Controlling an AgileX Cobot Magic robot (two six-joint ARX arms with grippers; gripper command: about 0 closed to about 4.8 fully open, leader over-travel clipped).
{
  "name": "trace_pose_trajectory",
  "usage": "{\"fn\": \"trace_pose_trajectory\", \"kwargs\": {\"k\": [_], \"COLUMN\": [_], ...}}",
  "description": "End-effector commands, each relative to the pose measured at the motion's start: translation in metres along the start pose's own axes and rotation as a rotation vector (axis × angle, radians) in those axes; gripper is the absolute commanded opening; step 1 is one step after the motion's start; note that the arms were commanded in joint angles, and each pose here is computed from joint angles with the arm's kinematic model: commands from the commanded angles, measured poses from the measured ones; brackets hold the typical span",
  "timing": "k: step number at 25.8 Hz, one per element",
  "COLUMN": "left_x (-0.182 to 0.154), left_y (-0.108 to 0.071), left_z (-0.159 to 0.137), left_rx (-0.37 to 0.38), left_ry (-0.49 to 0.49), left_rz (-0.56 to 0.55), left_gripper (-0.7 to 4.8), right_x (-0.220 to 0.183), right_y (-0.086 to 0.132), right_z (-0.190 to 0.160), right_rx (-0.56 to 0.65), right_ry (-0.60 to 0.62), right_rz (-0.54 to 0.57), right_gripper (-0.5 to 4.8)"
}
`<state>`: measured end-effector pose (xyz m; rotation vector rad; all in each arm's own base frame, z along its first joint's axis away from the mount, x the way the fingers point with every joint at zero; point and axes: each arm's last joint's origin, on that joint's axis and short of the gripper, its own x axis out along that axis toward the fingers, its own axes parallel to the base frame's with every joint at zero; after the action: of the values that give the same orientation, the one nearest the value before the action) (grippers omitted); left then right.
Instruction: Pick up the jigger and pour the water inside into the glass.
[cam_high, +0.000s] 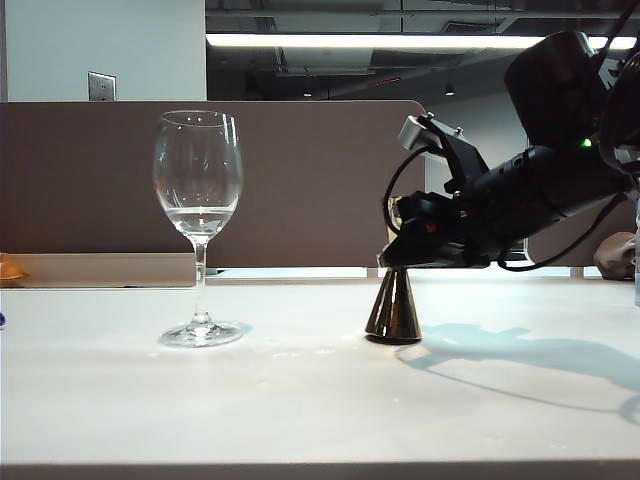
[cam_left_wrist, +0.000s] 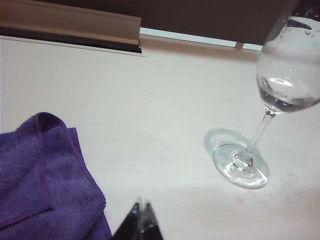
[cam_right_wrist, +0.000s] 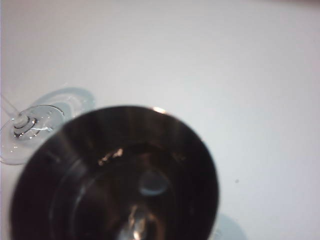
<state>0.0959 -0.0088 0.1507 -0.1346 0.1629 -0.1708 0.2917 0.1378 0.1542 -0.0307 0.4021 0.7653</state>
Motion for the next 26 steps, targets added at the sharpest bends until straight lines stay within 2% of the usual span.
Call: {"fn": "trace_pose_trajectory", "kwargs": {"k": [1,2,15,26], "left_x": [0.0,0.0,0.0,0.0], "left_y": [0.0,0.0,0.0,0.0], "left_z": [0.001,0.001,0.001,0.001], "left_rx": [0.003,0.003,0.003,0.003], "left_ry": [-0.012,-0.012,-0.012,-0.012], "left_rz": [0.0,0.0,0.0,0.0], "left_gripper": [-0.05,-0.05,-0.05,-0.05], "right_x": [-0.002,-0.003,-0.022,-0.031], "right_y": [0.001,0.001,0.007,0.009], "right_z": [0.0,0.002,0.048,0.116], "right_rx": [0.007,0.004,-0.079,-0.098], "right_ry": [0.011,0.006,-0.026,-0.078], "right_rz": [-0.004,-0.004,-0.032,-0.034], "right_gripper": [0.23,-0.06,-0.06,-0.06]}}
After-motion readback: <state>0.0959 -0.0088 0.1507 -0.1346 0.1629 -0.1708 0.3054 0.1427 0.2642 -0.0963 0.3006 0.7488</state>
